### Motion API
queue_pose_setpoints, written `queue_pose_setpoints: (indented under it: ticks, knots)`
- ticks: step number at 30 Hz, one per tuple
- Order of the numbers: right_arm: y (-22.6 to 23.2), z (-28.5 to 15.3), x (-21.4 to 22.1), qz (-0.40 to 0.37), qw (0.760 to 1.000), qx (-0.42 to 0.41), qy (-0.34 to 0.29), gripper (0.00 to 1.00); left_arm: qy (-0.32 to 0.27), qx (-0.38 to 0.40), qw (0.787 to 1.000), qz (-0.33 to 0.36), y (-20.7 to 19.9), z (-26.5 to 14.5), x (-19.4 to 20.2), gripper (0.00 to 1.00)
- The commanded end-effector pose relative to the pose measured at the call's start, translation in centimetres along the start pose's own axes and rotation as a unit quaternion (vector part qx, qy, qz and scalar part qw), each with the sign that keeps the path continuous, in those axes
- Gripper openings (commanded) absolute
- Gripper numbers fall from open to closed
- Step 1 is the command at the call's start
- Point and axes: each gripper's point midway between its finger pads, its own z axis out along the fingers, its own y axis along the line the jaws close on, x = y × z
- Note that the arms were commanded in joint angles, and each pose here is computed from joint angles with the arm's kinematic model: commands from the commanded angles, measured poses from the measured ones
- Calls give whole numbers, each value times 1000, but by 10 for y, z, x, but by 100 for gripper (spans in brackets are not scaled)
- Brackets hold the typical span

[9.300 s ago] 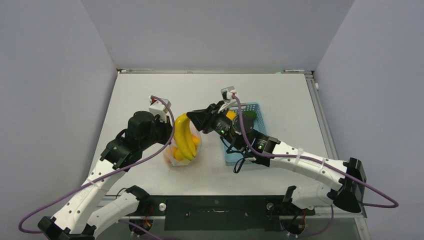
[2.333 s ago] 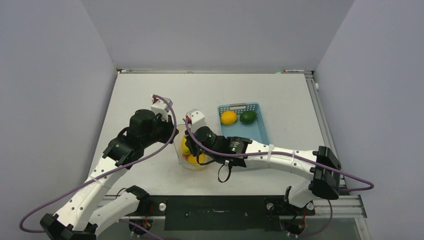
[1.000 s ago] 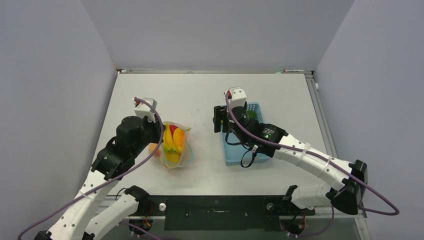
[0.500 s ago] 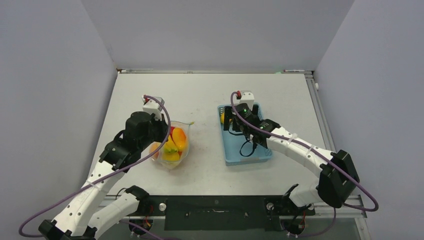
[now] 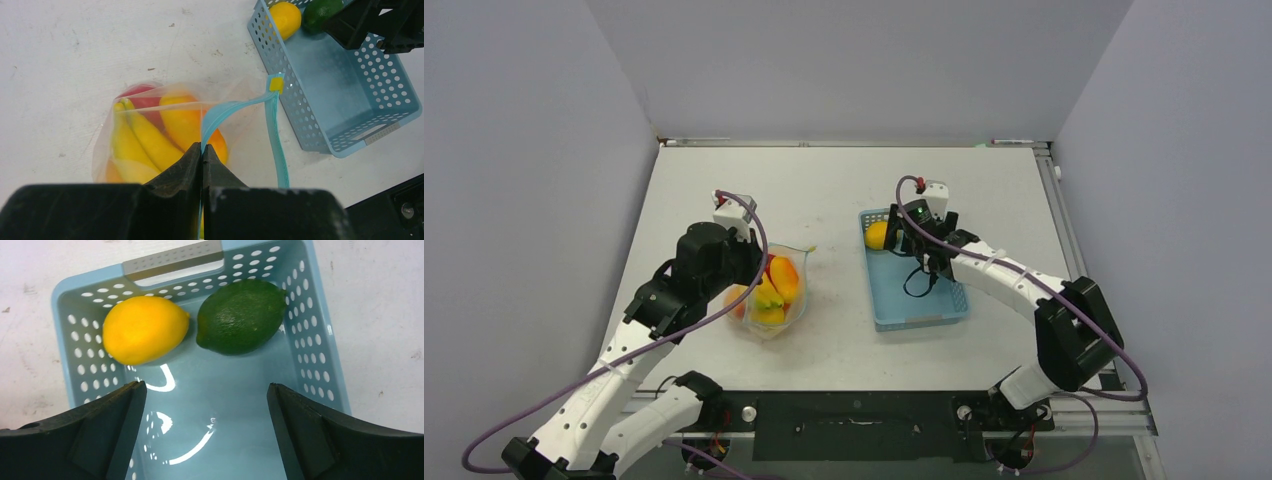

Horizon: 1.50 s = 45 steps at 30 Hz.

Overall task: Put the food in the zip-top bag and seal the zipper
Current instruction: Pick up the fake fruit from the bin.

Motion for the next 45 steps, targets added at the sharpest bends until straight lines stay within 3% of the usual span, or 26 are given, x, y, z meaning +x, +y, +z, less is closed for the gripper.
queue_pose_setpoints:
  ticks: [1, 15, 37, 45]
  knots:
    - [-10, 15, -11, 37, 999, 29, -26, 96, -27, 15, 1000, 0, -6, -4, -18, 0]
    - [-32, 48, -14, 81, 993, 84, -32, 100, -29, 16, 999, 1, -7, -5, -19, 0]
    - [-32, 82, -26, 127, 988, 83, -39, 100, -32, 15, 999, 1, -6, -6, -19, 0]
    - [-38, 89, -25, 130, 986, 96, -39, 96, -30, 16, 999, 2, -6, -6, -19, 0]
